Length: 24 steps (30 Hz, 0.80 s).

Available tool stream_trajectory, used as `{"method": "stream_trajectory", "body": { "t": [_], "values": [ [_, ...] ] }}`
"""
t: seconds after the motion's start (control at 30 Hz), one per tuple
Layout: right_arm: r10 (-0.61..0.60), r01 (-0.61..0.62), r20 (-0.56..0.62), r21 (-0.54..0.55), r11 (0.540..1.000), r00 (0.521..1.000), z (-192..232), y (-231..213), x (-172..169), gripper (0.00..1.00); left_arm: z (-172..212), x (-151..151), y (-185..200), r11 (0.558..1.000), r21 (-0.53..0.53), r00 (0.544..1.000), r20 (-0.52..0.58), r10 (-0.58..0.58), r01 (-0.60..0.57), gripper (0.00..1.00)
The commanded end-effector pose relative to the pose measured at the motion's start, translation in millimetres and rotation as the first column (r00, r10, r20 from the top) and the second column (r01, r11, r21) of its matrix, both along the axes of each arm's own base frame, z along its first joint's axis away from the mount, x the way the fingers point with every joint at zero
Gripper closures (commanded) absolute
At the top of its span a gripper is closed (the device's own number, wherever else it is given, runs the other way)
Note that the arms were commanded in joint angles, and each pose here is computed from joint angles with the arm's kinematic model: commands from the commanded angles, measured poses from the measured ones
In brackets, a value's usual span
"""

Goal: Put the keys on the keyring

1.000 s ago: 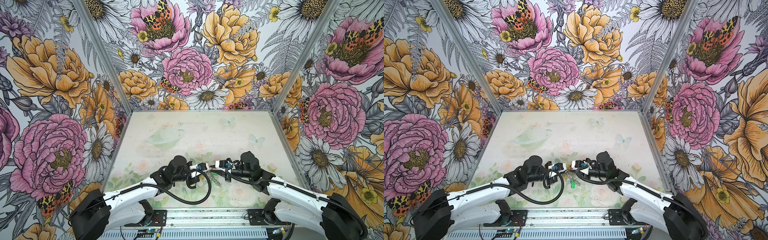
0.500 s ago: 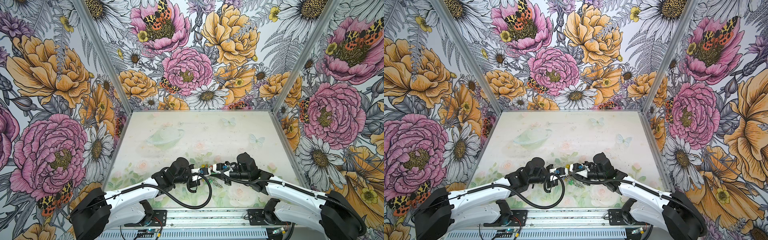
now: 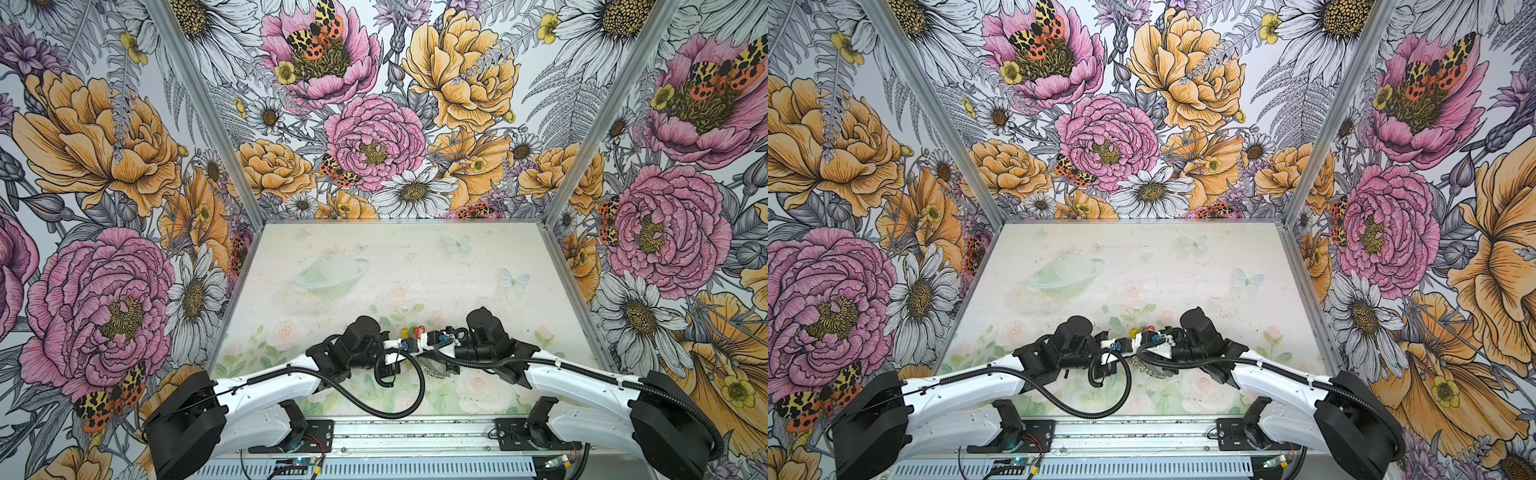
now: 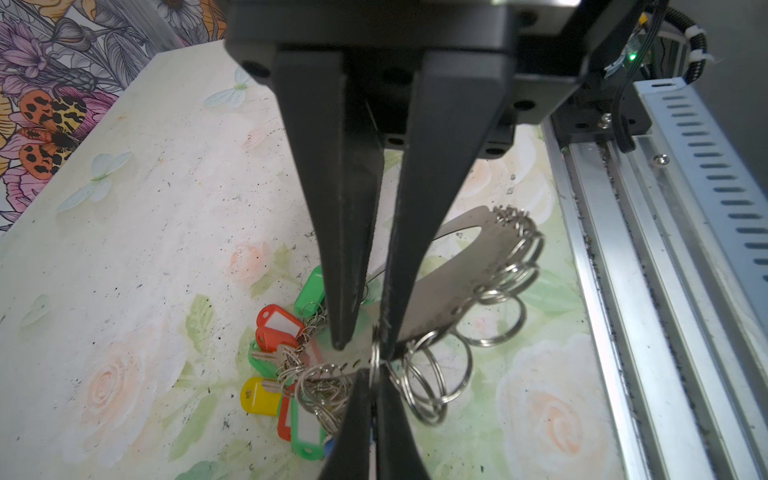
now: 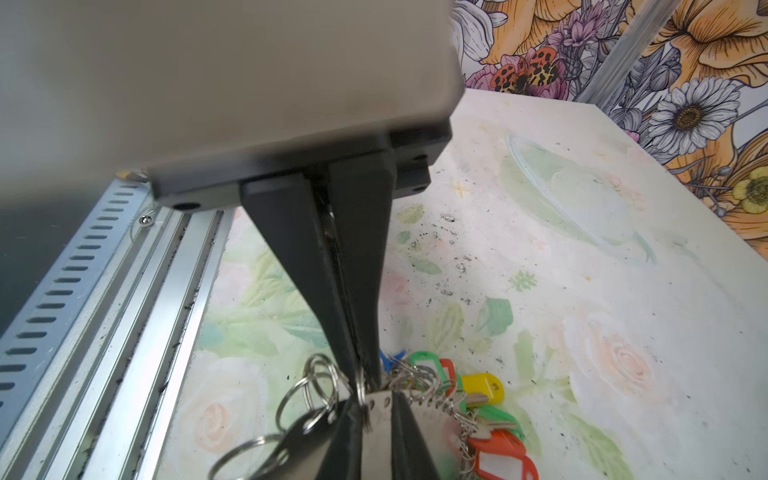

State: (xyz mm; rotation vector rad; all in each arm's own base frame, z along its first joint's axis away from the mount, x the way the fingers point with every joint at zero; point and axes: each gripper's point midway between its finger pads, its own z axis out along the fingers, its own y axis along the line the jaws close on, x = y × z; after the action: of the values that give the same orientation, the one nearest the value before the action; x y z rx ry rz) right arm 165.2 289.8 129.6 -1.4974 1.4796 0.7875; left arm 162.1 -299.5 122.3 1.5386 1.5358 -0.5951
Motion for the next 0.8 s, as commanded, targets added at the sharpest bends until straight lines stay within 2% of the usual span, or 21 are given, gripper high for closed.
{"method": "stream_trajectory", "body": {
  "t": [0.0, 0.17, 0.33, 0.47, 0.53, 0.67, 0.77],
  "values": [
    [0.000, -0.001, 0.044, 0.025, 1.000, 0.999, 10, 7, 5, 0.85, 17, -3, -11, 0.997, -0.057, 0.999, 0.022, -0.050, 0.051, 1.00],
    [0.006, -0.008, 0.045, 0.041, 0.999, 0.999, 11, 14, 6, 0.89, 16, -4, -13, 0.997, -0.056, 0.998, 0.009, -0.056, 0.057, 1.00],
    [-0.003, 0.001, 0.049, 0.043, 0.999, 0.999, 9, 15, 9, 1.00, 16, -4, -13, 0.997, -0.061, 0.999, 0.007, -0.049, 0.049, 1.00],
    [-0.024, 0.020, 0.079, 0.052, 0.998, 0.997, 13, 11, 10, 1.00, 21, -1, -11, 0.996, -0.087, 1.000, 0.019, -0.023, 0.024, 1.00],
    [-0.037, 0.029, 0.100, 0.080, 0.996, 0.994, 20, 10, 10, 1.00, 23, 2, -9, 0.995, -0.097, 1.000, 0.017, -0.004, 0.006, 0.99],
    [-0.052, 0.029, 0.117, 0.191, 0.981, 0.992, 39, 6, 7, 1.00, 25, 6, -7, 0.993, -0.120, 1.000, 0.009, 0.017, -0.016, 0.86],
    [-0.038, 0.002, 0.128, 0.274, 0.962, 0.991, 50, 5, 2, 1.00, 27, 8, -5, 0.991, -0.132, 1.000, 0.007, 0.025, -0.024, 0.84]
  ]
}}
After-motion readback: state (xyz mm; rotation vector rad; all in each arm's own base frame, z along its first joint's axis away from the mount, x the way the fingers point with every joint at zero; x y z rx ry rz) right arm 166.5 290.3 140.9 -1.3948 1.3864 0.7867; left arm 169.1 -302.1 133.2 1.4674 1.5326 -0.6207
